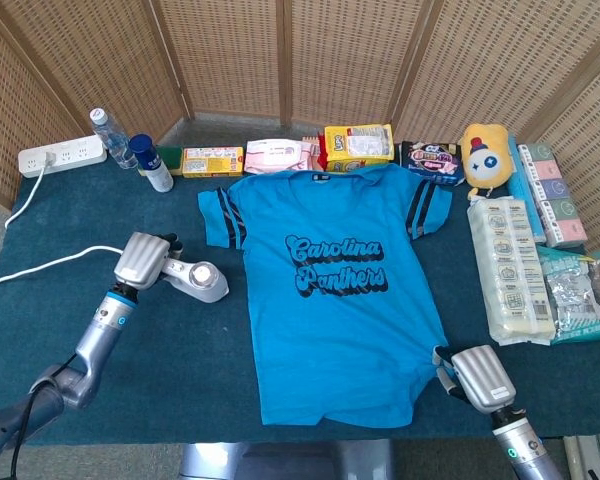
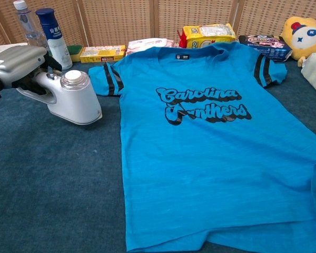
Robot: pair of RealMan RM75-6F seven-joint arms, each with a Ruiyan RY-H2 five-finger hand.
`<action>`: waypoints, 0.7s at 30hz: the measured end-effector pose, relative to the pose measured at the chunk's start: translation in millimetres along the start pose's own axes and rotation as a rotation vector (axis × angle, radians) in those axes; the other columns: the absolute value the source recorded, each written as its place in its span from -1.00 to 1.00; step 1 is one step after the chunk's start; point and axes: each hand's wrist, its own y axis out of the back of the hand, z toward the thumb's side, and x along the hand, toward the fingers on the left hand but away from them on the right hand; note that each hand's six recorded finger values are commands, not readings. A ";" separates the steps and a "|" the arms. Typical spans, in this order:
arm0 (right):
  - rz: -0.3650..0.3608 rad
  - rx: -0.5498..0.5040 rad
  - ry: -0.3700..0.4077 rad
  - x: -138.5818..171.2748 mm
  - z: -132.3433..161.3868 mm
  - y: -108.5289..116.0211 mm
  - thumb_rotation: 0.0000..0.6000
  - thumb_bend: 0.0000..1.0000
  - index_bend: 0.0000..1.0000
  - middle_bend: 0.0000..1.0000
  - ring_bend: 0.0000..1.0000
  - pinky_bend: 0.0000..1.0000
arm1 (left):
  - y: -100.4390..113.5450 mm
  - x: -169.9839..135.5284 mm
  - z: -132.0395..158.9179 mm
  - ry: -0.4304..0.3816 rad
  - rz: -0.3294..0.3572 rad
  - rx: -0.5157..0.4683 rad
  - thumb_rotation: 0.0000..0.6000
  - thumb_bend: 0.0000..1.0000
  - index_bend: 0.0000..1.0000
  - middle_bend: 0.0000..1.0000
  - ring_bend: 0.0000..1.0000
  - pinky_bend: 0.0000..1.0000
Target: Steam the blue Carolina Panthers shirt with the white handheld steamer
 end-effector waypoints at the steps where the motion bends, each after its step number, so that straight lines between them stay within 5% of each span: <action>1: 0.000 0.000 0.000 -0.2 0.3 0.1 1.00 0.21 0.40 0.38 0.46 0.64 | -1.3 0.5 -2.2 0.007 -0.003 0.003 1.00 -0.06 0.53 0.60 0.41 0.52; 13: 0.016 -0.005 -0.009 -1.4 2.4 1.7 1.00 0.15 0.33 0.34 0.39 0.52 | -19.8 10.3 -7.4 0.061 -0.036 0.002 1.00 -0.15 0.53 0.60 0.41 0.52; 21: 0.038 -0.019 -0.037 0.5 1.1 4.1 1.00 0.04 -0.04 0.13 0.18 0.22 | -24.4 12.5 -1.4 0.062 -0.057 -0.015 1.00 -0.39 0.40 0.43 0.21 0.34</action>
